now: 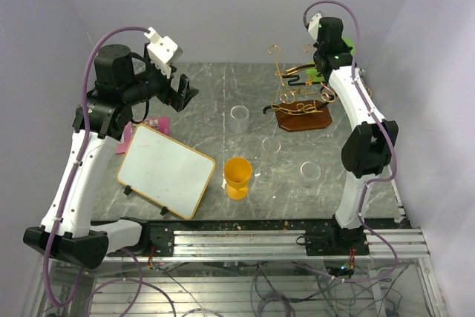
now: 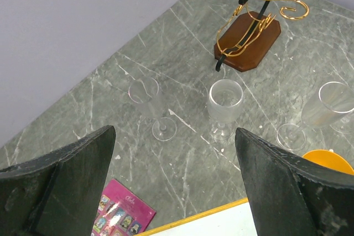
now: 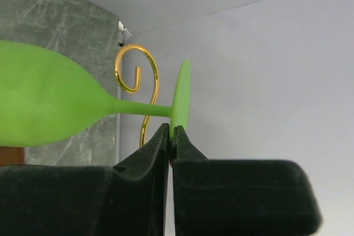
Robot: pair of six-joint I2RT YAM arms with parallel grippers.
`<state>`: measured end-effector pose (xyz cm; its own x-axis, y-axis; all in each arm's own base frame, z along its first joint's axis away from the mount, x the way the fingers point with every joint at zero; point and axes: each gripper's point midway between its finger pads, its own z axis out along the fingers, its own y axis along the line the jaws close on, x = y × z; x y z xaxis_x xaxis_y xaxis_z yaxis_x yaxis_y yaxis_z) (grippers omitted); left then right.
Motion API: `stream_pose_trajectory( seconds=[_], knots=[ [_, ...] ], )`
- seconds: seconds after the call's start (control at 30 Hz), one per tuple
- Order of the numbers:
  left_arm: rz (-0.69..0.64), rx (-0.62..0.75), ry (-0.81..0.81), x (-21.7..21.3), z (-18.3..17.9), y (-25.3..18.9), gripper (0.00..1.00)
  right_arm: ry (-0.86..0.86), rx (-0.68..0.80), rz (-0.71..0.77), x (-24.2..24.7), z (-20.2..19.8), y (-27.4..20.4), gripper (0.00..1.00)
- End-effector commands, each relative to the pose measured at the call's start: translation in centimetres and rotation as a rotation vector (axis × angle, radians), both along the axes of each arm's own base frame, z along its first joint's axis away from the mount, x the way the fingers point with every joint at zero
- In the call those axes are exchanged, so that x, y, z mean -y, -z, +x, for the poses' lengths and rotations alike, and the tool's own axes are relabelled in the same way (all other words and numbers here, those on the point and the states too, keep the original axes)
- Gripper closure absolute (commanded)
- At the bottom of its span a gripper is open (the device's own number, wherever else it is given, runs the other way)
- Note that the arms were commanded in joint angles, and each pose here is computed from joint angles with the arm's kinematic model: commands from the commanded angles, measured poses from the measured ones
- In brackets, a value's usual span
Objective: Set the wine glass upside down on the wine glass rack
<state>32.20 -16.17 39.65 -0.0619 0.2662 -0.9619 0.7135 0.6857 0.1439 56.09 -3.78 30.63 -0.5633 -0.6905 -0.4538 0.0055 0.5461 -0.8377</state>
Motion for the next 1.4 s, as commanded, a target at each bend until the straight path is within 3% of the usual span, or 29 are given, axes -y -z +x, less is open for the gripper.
stream_pose_trajectory(
  seconds=[0.0, 1.37],
  knots=[
    [-0.002, 0.026, 0.023, 0.0, -0.7, -0.6, 0.01, 0.05, 0.031, 0.016, 1.3, -0.5, -1.4, 1.0],
    [0.012, 0.029, 0.006, -0.3, -0.4, -0.5, 0.0, 0.086, 0.087, 0.003, 3.4, 5.1, -0.4, 1.0]
  ],
)
